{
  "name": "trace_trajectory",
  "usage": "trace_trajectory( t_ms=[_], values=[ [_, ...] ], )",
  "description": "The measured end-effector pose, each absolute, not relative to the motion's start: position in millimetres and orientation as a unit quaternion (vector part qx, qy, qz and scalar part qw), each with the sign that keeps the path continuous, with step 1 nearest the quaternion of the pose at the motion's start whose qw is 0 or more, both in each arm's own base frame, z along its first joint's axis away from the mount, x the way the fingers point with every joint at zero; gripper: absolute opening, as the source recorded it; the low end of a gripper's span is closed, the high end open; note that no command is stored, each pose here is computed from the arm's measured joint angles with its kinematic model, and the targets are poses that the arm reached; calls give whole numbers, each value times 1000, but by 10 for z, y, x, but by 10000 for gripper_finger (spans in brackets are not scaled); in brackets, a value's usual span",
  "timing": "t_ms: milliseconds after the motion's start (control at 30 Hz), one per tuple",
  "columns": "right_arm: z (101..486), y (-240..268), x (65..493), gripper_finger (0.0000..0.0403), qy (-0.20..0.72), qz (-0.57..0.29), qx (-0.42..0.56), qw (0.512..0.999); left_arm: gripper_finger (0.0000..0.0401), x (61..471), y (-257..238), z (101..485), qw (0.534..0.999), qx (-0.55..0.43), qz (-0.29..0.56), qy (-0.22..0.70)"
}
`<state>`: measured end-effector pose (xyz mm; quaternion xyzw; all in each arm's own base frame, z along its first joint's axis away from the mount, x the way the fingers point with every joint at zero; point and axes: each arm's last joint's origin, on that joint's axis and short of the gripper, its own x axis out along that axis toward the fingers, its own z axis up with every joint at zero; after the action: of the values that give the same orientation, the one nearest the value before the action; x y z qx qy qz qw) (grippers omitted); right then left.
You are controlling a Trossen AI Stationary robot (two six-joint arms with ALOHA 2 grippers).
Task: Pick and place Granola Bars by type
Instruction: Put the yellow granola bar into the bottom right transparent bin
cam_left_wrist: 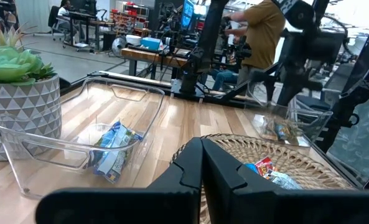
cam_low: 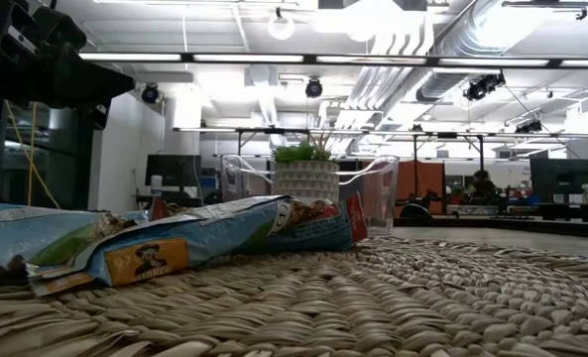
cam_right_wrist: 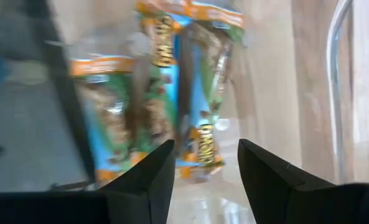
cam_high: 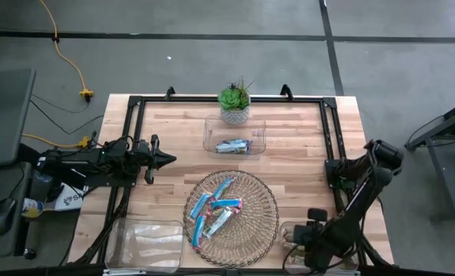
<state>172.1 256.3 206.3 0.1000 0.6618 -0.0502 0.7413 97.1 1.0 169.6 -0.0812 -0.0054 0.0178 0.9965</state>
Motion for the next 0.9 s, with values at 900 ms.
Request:
trace_trajectory(
  t_ms=[900],
  values=[
    [3118, 2184, 1573, 155, 322, -23, 133, 937, 1, 970, 10, 1696, 997, -81, 18, -5]
  ],
)
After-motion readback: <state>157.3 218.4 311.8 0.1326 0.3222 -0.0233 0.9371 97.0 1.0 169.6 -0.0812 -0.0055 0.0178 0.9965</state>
